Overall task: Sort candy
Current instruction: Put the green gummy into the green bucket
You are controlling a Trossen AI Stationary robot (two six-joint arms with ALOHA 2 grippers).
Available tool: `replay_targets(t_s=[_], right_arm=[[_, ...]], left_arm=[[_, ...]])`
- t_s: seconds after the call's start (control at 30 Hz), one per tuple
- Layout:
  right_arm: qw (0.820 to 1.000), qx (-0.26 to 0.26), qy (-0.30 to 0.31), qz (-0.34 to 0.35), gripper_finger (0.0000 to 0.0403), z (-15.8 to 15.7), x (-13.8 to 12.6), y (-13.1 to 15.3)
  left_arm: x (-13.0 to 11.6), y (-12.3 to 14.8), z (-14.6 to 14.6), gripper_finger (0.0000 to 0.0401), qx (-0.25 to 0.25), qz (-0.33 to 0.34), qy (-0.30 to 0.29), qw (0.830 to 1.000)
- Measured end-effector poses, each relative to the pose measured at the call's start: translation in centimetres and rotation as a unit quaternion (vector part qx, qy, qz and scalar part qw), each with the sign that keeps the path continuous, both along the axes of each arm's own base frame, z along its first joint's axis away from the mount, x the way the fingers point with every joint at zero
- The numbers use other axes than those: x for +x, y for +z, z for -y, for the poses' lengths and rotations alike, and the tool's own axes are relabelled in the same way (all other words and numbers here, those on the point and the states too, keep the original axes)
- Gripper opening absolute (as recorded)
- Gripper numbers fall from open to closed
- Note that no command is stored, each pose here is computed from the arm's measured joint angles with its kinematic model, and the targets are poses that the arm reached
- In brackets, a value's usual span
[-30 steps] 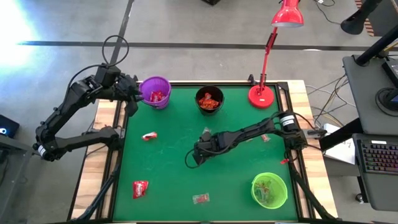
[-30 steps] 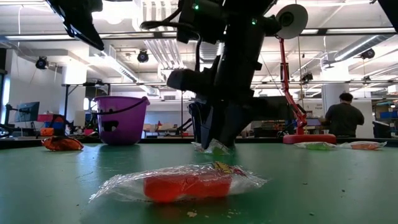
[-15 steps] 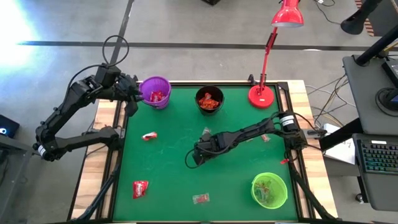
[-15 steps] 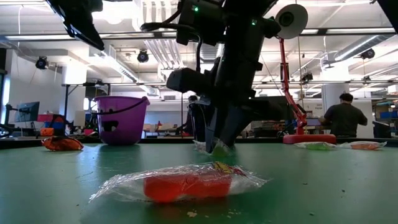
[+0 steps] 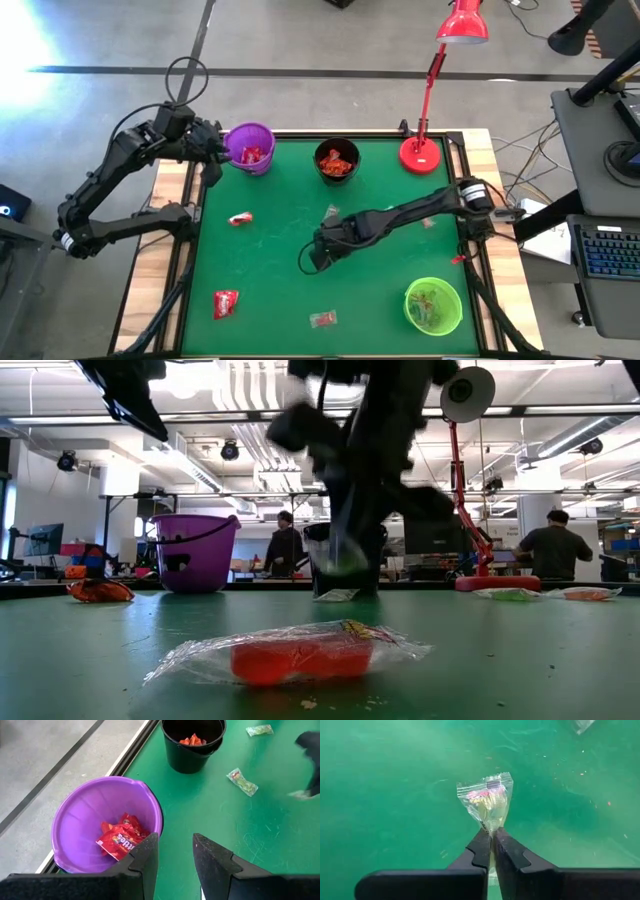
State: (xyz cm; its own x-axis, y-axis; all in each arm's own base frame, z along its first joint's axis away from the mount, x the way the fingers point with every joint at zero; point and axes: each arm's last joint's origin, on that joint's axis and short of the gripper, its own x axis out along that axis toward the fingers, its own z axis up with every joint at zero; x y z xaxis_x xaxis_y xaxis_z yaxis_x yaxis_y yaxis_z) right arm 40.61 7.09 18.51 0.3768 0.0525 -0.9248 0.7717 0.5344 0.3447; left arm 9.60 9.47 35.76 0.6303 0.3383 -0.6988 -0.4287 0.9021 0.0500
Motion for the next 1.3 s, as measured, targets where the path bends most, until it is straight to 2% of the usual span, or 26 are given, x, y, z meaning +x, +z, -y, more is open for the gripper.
replay_targets(t_s=[0.17,0.3,0.43,0.77,1.07,1.3], right_arm=[[1.0,0.002,0.009,0.026,0.0009,-1.8,-1.2,4.0],[0.999,-0.013,-0.013,0.03,0.0009,-3.7,-3.0,6.5],[0.999,-0.022,-0.045,0.012,0.0009,-5.8,-5.2,7.8],[0.986,-0.017,-0.147,-0.074,0.0009,-11.1,-11.3,8.7],[0.967,0.001,-0.235,-0.096,0.0009,-14.8,-16.2,9.7],[0.967,0.022,-0.21,-0.144,0.0009,-16.3,-17.9,9.7]], left_arm=[[0.1,-0.1,-0.2,0.0105,-0.003,-0.003,0.0,1.0],[0.2,-0.1,-0.2,0.0105,-0.004,-0.004,0.0,1.0],[0.2,-0.1,-0.2,0.0105,-0.001,-0.005,-0.003,1.0],[0.3,-0.2,-0.3,0.0105,0.001,-0.009,-0.007,1.0],[0.3,-0.2,-0.3,0.0105,0.0,-0.009,-0.008,1.0],[0.3,-0.2,-0.3,0.0105,0.001,-0.009,-0.007,1.0]])
